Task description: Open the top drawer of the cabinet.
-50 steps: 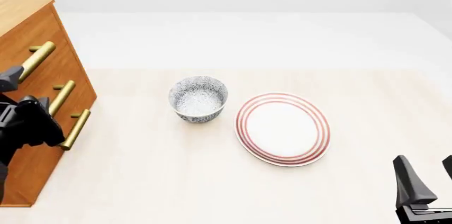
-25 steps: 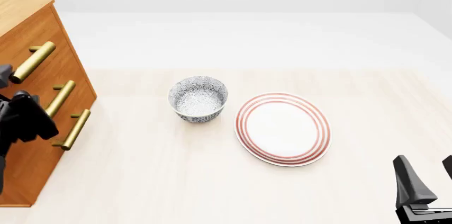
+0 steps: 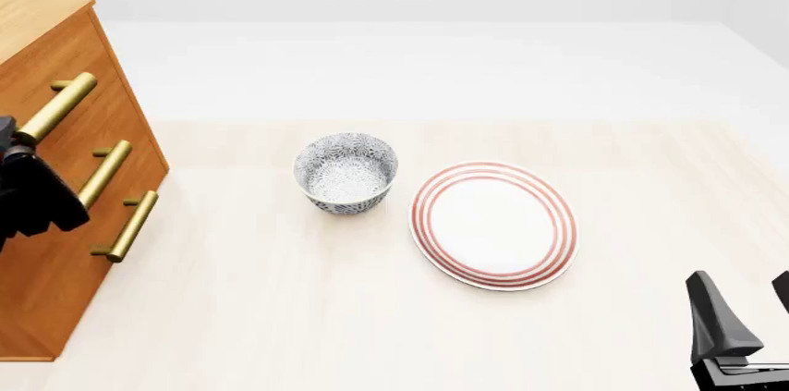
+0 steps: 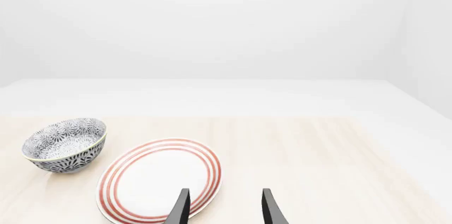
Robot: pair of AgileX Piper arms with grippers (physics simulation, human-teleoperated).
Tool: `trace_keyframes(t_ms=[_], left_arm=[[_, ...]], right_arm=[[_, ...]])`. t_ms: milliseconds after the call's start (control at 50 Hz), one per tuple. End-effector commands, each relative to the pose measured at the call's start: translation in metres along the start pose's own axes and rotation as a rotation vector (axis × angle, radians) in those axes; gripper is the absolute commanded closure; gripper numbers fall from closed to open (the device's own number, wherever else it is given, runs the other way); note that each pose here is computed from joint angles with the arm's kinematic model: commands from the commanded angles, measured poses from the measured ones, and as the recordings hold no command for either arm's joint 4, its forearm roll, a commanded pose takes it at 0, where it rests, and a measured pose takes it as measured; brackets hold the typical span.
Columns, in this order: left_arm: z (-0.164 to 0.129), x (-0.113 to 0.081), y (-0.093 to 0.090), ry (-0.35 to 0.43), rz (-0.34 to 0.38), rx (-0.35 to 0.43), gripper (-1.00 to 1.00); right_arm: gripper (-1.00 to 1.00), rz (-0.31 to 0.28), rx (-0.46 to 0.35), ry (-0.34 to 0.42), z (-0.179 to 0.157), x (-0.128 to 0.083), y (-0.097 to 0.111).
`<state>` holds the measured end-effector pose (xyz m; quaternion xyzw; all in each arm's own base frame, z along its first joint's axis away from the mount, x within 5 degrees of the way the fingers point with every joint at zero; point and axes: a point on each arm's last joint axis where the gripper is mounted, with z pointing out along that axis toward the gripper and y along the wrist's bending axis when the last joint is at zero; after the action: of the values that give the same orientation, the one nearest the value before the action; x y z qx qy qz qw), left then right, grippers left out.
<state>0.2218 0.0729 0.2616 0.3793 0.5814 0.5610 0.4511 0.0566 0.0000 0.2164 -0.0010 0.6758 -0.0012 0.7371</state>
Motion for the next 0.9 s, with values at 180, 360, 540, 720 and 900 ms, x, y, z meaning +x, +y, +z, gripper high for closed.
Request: trace_keyframes(t_ms=[180,360,540,720,900], left_arm=[[-0.010,0.001,-0.002,0.007,0.039,0.020,1.00],[-0.015,-0.003,-0.003,-0.014,0.070,0.018,1.00],[-0.021,-0.009,-0.001,-0.041,0.086,0.009,1.00],[-0.025,-0.016,0.003,-0.074,0.097,0.000,1.00],[-0.025,-0.024,0.003,-0.112,0.092,0.003,1.00]], right_arm=[[-1.00,0.000,0.000,0.000,0.000,0.000,0.000],[-1.00,0.000,0.000,0.000,0.000,0.000,0.000],[-1.00,0.000,0.000,0.000,0.000,0.000,0.000],[-1.00,0.000,0.000,0.000,0.000,0.000,0.000],[-1.00,0.000,0.000,0.000,0.000,0.000,0.000]])
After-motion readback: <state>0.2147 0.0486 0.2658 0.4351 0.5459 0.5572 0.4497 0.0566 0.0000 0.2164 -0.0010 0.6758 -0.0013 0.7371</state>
